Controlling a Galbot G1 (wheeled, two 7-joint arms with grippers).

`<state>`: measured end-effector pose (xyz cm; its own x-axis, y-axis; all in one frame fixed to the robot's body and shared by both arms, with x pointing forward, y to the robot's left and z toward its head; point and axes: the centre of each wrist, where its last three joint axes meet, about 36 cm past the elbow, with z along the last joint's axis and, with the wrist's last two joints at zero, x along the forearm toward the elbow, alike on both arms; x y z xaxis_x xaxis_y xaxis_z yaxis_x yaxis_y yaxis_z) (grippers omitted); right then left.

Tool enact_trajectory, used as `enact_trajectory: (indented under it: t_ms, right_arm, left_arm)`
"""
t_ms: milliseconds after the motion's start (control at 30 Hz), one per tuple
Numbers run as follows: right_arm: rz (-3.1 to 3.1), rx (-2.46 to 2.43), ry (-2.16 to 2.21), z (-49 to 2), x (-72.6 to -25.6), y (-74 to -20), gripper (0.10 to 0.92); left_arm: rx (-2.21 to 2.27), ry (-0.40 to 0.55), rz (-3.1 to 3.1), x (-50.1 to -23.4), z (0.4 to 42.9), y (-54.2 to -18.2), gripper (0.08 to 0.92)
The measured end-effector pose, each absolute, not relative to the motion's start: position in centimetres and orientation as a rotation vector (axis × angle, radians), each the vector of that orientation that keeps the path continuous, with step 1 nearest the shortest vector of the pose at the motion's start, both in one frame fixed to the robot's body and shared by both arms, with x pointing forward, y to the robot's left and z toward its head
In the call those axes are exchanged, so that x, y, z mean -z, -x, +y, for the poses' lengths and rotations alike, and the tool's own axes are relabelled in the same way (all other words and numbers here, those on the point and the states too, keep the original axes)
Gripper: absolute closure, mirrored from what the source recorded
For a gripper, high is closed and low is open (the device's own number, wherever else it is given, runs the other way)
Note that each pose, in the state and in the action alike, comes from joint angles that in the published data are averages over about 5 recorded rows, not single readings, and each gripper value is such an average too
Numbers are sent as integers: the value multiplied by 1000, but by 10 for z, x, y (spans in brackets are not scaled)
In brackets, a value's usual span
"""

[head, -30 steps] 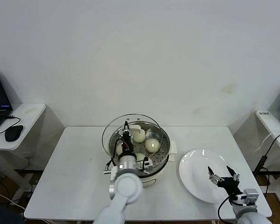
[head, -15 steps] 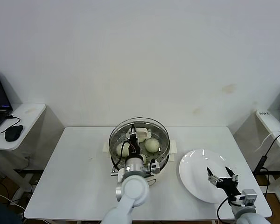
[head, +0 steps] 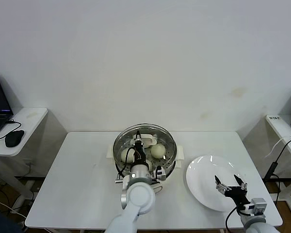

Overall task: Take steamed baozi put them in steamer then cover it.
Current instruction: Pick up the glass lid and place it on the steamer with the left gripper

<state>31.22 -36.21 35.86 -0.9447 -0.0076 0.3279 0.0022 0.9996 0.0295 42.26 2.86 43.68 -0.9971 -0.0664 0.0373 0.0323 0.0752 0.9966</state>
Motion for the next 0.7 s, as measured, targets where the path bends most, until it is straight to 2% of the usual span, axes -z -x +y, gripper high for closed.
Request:
enact_trajectory:
  t_ms: [700]
  right_arm:
    - [-2805, 37, 4, -364, -356, -309, 200]
  left_arm:
    - [2106, -11, -2231, -427, 25, -417, 867]
